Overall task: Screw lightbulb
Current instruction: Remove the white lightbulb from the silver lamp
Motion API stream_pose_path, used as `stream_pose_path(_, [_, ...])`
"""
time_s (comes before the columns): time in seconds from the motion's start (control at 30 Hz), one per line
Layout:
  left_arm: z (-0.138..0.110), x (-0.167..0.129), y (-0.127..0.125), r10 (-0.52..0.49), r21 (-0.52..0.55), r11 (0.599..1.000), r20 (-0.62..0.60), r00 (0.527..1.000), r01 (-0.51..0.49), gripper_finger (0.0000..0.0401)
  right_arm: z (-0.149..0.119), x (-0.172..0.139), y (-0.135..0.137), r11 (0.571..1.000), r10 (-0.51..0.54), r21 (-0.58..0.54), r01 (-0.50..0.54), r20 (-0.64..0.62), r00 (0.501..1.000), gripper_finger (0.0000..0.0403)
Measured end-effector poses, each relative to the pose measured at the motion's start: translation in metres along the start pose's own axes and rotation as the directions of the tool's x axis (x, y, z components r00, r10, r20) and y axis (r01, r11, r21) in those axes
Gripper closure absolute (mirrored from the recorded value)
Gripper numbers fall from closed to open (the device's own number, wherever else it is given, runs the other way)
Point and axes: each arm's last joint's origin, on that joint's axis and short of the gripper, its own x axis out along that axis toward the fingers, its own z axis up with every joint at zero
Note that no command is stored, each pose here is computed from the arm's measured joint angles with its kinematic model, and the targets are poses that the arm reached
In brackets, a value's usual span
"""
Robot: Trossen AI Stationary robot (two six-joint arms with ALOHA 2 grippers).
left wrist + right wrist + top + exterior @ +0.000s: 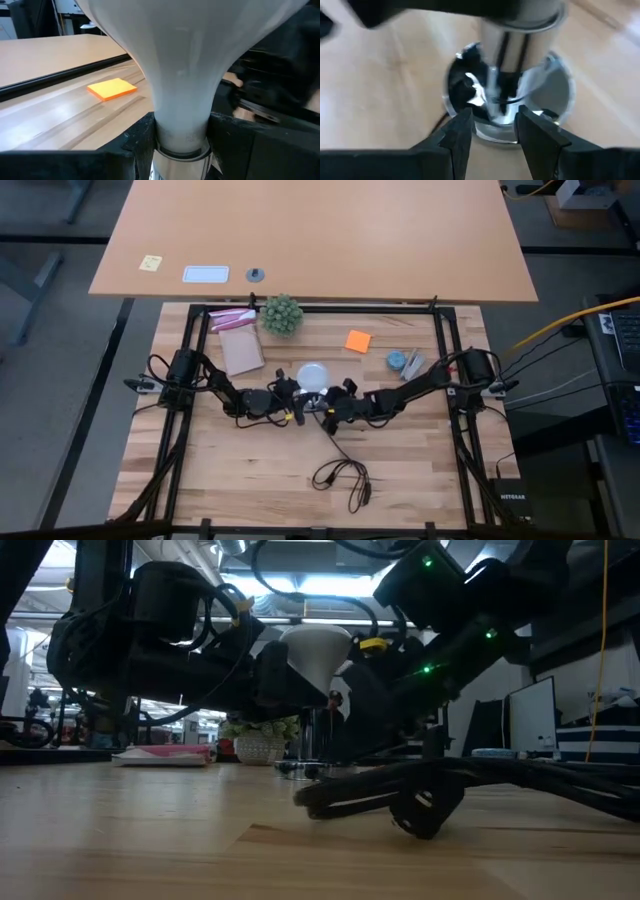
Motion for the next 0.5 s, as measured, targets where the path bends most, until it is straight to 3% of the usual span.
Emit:
stream_pose_path(0.17, [0.0, -0.001, 0.0, 0.014, 0.001, 1.0, 0.002, 1.0, -0.014, 0.0248, 0.003, -0.002, 0.007, 0.999, 0.051, 0.002, -0.051, 0.05, 0.997, 0.0244])
stream_pose_path(0.33, [0.0, -0.002, -0.002, 0.015, 0.007, 1.0, 0.002, 1.0, -0.015, 0.0248, 0.009, -0.014, 0.002, 0.988, -0.052, -0.139, 0.06, 0.061, 0.997, 0.0254])
stream_pose_path(0.5, [0.0, -0.002, -0.002, 0.013, 0.016, 1.0, 0.002, 1.0, -0.013, 0.0248, 0.026, -0.033, -0.002, 0.963, -0.146, -0.209, 0.173, 0.136, 0.98, 0.0282])
